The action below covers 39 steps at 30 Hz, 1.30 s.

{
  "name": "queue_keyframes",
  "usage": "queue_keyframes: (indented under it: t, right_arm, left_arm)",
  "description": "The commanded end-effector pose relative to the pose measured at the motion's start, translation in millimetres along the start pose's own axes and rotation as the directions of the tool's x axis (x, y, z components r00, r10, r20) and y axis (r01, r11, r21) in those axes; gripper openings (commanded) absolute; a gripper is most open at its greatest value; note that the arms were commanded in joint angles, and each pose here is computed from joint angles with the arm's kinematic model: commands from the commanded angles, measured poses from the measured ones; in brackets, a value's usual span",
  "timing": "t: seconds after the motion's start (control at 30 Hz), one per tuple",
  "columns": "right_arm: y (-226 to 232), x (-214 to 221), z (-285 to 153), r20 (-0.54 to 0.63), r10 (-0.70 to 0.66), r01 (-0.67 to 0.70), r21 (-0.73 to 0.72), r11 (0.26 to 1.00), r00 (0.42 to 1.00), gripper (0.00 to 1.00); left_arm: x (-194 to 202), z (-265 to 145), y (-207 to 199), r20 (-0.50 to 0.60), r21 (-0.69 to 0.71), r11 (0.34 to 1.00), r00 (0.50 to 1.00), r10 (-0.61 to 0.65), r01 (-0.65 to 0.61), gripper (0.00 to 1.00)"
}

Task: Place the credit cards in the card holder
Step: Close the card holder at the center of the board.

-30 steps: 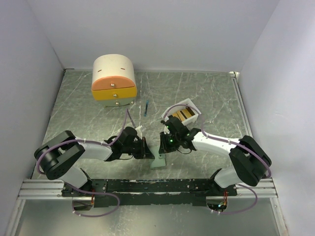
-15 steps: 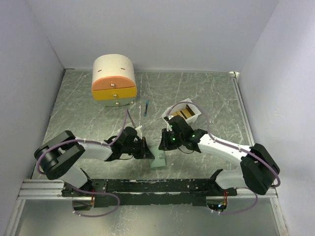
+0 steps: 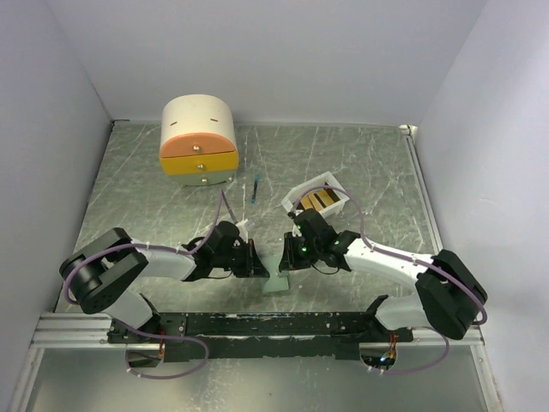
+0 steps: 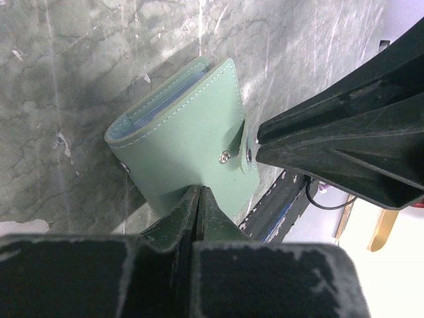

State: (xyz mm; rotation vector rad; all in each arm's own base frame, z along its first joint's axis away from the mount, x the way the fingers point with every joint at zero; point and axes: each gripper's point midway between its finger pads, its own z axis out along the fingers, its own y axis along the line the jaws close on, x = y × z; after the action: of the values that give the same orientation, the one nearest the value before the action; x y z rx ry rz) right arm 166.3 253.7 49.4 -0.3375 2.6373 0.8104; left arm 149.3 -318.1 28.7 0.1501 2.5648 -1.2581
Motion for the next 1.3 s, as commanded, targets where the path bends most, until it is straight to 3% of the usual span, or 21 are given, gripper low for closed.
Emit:
queue_keyframes:
  t: [0.0,1.27]
  right_arm:
    - [4,5,7,-0.010,0.011,-0.011,-0.023,1.000,1.000,0.16]
    - [6,27,21,-0.059,-0.026,0.029,0.042,0.999,0.998,0.12]
  left_arm:
    - [8,2,17,-0.019,-0.079,0.997,1.000,0.012,-0.013,0.07]
    - [6,1,16,-0.018,-0.085,0.996,1.000,0.019,-0.020,0.07]
